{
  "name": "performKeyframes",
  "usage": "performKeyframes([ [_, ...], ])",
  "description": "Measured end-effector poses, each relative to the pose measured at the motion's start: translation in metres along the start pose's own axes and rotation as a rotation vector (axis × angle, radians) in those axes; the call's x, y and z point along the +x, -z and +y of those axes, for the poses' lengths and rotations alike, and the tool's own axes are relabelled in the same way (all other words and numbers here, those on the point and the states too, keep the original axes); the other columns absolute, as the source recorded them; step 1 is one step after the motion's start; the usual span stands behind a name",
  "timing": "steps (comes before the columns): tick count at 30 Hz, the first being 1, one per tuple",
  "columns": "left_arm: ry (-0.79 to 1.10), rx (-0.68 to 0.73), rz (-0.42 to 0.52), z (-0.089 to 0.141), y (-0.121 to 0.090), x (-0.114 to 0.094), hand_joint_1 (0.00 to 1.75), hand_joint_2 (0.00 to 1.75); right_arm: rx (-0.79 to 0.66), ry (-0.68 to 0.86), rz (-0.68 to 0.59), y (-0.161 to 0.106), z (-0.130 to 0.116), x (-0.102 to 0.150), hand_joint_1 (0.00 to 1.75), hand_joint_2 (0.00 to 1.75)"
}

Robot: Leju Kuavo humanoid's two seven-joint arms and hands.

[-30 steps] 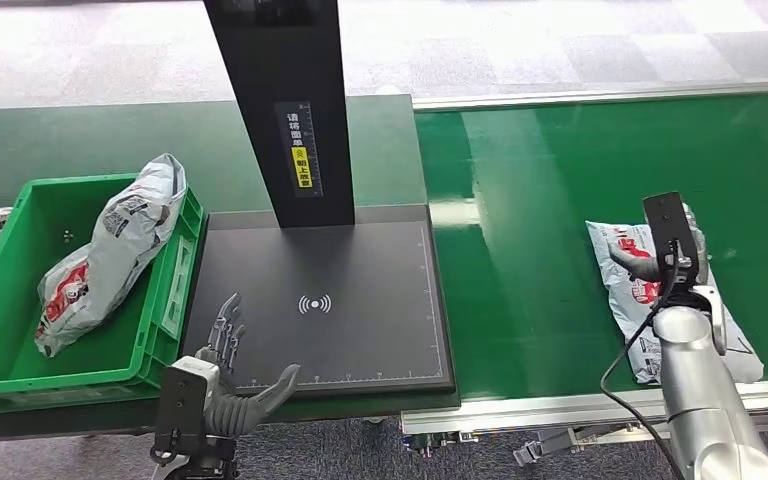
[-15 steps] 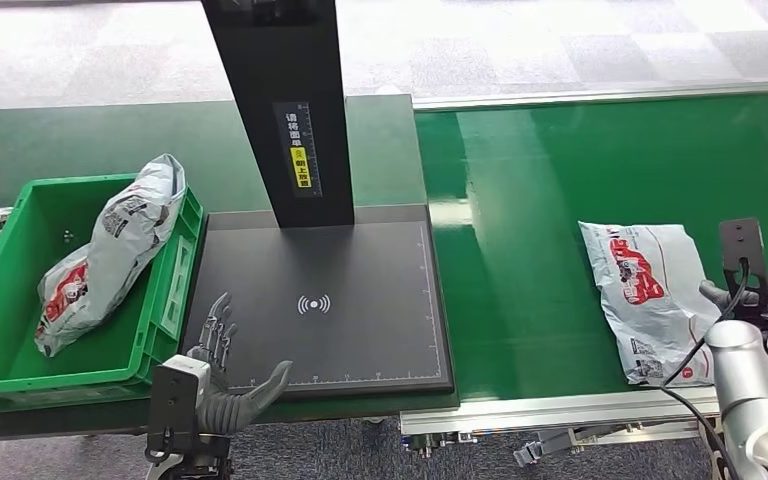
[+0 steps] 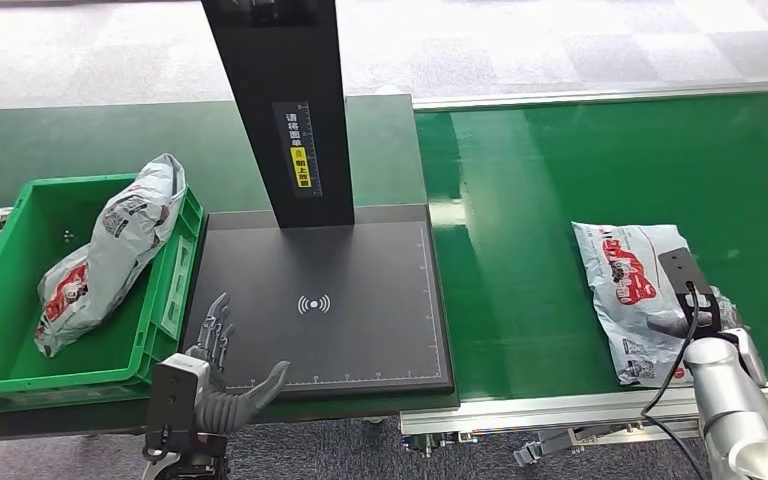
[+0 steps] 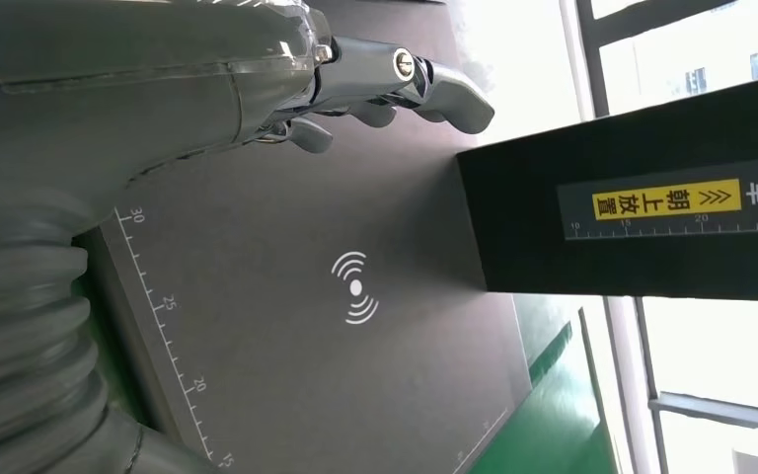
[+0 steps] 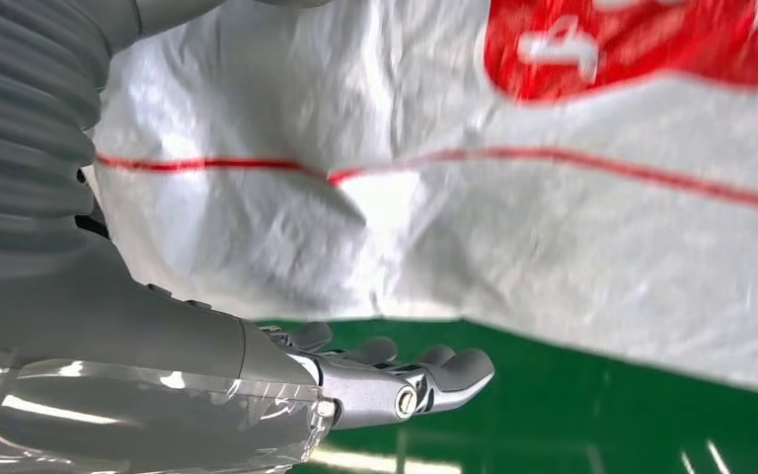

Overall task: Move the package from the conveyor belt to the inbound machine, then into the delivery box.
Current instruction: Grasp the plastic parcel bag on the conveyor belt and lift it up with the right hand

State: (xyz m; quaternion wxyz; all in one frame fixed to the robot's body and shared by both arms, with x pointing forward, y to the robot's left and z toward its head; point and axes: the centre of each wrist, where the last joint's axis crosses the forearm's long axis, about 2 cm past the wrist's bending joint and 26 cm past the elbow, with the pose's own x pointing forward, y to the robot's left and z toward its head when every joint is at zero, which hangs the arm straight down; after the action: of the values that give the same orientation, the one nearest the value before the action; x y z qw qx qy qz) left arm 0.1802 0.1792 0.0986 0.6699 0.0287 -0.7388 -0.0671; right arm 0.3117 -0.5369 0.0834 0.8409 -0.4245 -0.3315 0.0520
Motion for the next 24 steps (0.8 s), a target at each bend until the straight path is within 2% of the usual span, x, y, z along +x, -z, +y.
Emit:
performKeyframes([
  [6, 0.003, -0.003, 0.007, 0.001, 0.001, 0.000, 0.00, 1.75, 0.089, -0.030, -0.022, -0.005, 0.014, 0.009, 0.00, 1.75],
  [14, 0.013, -0.008, 0.021, 0.002, 0.002, 0.001, 0.00, 1.75, 0.232, -0.158, -0.096, -0.012, 0.027, 0.033, 0.00, 1.75],
  [18, 0.011, -0.016, 0.023, 0.002, 0.002, 0.001, 0.00, 1.75, 0.296, -0.269, -0.118, -0.012, 0.025, 0.045, 0.00, 1.75],
  [24, -0.003, -0.022, 0.020, 0.002, 0.003, 0.002, 0.00, 1.75, 0.338, -0.471, -0.112, -0.008, 0.011, 0.047, 0.00, 1.75],
])
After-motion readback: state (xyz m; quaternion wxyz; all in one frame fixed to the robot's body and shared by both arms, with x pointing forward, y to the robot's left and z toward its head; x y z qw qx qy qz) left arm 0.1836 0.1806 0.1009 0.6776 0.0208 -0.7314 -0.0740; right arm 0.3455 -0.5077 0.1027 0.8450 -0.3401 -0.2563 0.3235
